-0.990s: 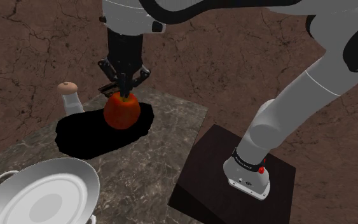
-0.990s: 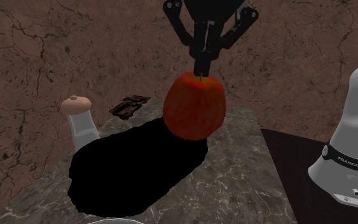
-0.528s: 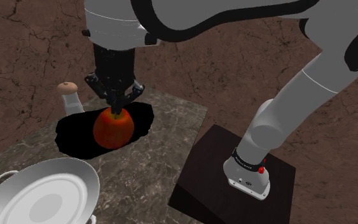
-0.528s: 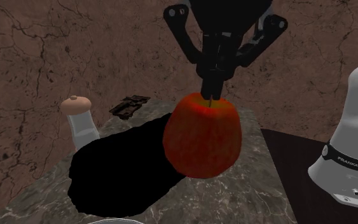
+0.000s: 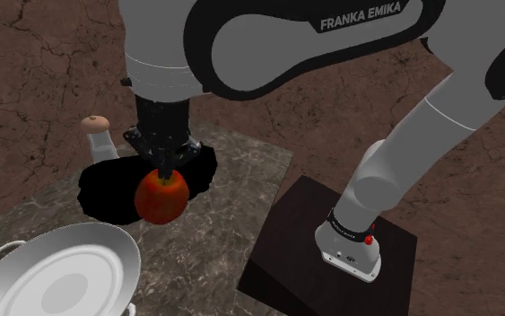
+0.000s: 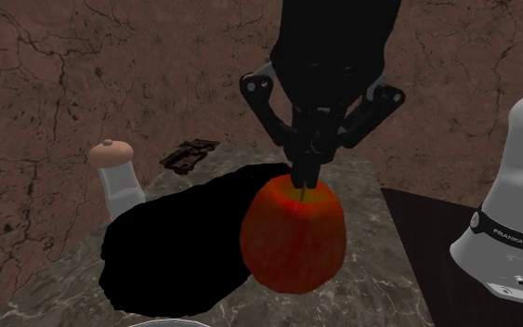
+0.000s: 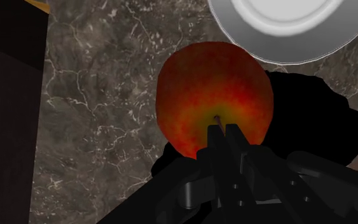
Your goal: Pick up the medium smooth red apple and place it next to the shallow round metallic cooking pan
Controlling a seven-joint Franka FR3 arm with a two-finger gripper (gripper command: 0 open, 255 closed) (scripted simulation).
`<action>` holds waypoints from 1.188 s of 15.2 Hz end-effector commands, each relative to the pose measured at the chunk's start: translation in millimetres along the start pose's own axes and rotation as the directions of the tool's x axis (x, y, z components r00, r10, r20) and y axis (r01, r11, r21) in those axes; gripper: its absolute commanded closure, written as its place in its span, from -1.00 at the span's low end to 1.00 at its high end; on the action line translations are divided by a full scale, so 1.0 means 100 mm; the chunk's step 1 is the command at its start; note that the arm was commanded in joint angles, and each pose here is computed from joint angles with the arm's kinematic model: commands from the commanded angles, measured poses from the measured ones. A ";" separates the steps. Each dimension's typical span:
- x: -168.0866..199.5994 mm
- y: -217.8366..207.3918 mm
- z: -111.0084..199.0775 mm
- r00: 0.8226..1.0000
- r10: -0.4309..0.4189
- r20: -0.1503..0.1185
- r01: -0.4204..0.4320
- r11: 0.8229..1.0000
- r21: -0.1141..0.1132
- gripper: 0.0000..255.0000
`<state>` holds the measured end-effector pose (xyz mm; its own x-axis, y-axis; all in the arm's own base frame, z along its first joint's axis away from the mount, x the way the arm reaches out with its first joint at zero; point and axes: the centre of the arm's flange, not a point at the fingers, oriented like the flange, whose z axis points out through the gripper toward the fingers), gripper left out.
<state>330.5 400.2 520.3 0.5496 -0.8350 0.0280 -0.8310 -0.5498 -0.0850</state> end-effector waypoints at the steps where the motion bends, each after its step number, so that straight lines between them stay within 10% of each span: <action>1: 0.01 0.02 0.10 1.000 0.001 0.000 -0.001 1.000 0.000 1.00; 18: -0.02 0.09 1.00 1.000 0.001 0.000 -0.001 1.000 0.000 1.00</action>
<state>330.1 400.1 425.9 0.5496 -0.8350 0.0280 -0.8311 -0.5498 -0.0839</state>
